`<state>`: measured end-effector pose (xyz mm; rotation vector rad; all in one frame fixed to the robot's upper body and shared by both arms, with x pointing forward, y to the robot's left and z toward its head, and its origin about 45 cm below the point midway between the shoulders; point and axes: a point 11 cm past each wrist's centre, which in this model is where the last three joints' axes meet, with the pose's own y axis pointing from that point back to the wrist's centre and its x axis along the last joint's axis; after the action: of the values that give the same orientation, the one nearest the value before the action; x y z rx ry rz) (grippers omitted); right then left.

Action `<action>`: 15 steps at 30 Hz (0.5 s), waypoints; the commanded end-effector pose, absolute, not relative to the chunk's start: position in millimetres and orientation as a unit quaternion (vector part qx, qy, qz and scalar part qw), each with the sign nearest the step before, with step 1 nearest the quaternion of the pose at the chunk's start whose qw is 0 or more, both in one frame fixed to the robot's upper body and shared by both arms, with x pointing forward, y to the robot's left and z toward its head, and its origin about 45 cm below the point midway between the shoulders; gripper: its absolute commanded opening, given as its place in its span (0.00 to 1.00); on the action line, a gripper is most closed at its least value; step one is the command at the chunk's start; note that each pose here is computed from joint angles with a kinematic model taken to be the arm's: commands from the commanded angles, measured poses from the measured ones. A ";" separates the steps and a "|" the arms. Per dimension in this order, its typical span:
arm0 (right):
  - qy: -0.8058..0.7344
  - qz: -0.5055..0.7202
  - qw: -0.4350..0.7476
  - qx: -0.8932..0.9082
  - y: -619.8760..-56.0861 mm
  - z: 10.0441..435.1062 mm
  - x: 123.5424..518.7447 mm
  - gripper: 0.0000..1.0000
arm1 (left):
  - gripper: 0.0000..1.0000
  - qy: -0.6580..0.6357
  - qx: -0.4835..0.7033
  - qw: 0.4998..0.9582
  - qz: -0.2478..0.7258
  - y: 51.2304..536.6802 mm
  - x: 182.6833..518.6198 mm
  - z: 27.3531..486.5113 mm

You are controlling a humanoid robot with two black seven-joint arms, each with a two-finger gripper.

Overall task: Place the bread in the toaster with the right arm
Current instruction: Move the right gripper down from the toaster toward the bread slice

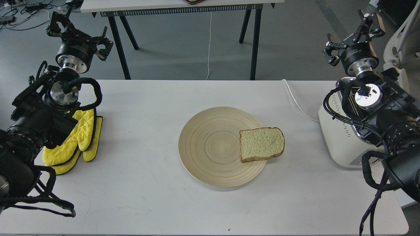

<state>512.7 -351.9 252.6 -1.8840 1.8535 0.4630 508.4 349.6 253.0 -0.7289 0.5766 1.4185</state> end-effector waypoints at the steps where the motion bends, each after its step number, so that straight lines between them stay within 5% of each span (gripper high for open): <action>1: 0.670 0.165 0.224 -0.688 -348.7 254.7 514.2 1.00 | 1.00 0.256 -0.321 0.662 0.627 348.8 508.2 252.1; 15: 0.650 0.121 0.144 -0.737 -331.6 268.4 522.8 1.00 | 1.00 0.237 -0.341 0.649 0.637 364.6 507.4 261.4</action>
<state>522.0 -333.2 267.3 -2.0589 1.8571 0.3765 507.4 360.4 258.7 -0.7646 0.5467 1.4417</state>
